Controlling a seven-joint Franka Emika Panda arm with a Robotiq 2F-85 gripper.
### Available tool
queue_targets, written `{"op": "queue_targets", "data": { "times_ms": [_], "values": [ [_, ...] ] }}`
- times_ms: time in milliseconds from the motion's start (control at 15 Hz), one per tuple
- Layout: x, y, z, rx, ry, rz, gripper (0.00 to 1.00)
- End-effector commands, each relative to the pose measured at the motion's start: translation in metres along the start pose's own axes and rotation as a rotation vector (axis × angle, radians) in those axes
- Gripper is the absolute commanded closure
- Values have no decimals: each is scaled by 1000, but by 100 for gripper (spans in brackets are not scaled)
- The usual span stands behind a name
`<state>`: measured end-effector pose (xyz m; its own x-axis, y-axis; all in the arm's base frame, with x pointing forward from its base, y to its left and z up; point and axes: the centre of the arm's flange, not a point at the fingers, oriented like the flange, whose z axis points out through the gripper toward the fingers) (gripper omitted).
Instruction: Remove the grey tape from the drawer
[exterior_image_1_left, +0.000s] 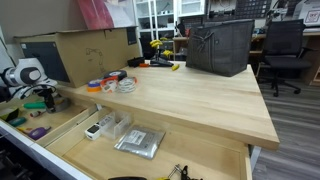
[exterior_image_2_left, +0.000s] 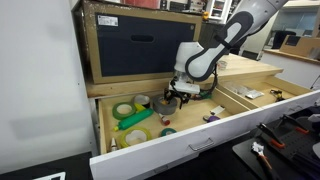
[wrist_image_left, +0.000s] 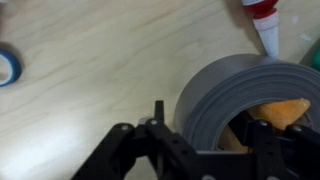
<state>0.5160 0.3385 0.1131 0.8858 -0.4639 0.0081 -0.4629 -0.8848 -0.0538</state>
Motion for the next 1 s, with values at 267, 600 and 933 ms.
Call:
{"op": "queue_targets", "data": {
  "times_ms": [267, 600, 933],
  "values": [
    [-12, 2, -1, -37, 17, -13, 88],
    [-25, 15, -18, -35, 1, -62, 88],
    [-48, 42, -46, -29, -3, -117, 88]
  ]
}}
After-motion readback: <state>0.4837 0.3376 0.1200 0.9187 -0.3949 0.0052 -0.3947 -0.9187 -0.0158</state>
